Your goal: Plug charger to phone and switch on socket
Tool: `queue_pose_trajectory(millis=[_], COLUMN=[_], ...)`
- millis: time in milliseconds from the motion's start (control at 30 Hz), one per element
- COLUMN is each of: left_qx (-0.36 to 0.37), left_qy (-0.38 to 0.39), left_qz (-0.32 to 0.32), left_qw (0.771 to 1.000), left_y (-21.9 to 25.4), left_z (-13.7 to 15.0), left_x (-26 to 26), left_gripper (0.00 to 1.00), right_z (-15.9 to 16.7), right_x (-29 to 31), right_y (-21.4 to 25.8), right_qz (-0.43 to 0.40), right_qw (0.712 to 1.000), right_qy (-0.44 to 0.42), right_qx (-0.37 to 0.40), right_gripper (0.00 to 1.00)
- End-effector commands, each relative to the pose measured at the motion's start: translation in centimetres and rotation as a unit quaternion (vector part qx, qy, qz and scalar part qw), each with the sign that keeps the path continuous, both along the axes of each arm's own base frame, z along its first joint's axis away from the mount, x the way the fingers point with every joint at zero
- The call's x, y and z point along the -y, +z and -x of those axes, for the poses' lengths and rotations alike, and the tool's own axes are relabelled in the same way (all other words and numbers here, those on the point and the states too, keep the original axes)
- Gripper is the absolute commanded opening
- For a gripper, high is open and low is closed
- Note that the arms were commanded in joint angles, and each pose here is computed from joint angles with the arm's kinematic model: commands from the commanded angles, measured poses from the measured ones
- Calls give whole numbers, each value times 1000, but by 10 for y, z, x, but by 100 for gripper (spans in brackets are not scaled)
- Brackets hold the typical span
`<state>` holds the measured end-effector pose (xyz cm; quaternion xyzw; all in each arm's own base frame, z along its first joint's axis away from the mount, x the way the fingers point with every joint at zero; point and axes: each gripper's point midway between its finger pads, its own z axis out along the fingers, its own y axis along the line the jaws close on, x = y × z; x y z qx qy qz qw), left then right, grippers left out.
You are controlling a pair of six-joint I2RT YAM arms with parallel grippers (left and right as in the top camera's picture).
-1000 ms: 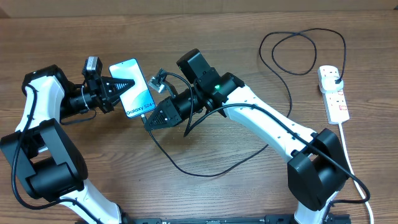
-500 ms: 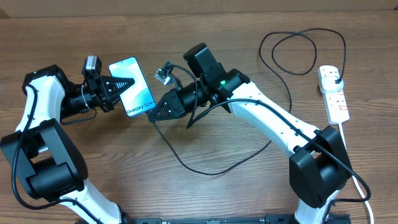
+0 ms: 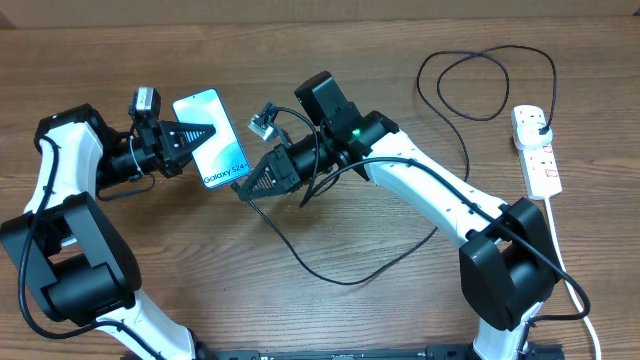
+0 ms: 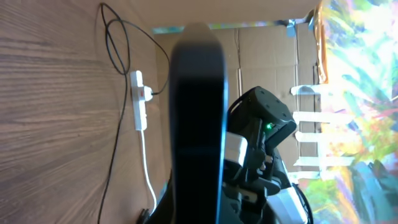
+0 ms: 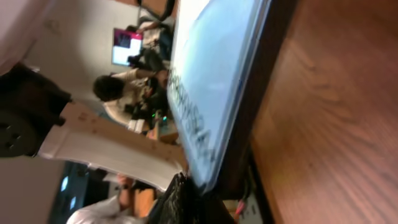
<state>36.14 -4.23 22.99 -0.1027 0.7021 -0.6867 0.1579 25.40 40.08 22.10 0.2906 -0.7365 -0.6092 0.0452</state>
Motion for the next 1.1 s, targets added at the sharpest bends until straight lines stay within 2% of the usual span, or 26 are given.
queue_pose_trajectory(millis=[0, 267, 533, 767, 1067], left_qx=[49, 41, -9, 10, 12], left_qy=[17, 29, 29, 32, 36], left_qz=[-12, -9, 12, 4, 3], left_qw=[999, 999, 999, 999, 999], left_y=[10, 10, 14, 13, 13], left_z=[0, 0, 4, 4, 3], left_x=[-9, -17, -15, -17, -20], left_gripper=[4, 4, 5, 4, 5], right_z=[17, 15, 8, -6, -4], right_x=[2, 1, -2, -4, -4], right_y=[20, 18, 17, 6, 5], right_qz=[-46, -41, -27, 6, 11], right_qw=[998, 998, 999, 1000, 1000], right_qy=[41, 36, 18, -20, -20], right_qx=[6, 9, 1, 14, 8], right_gripper=[4, 4, 4, 4, 4])
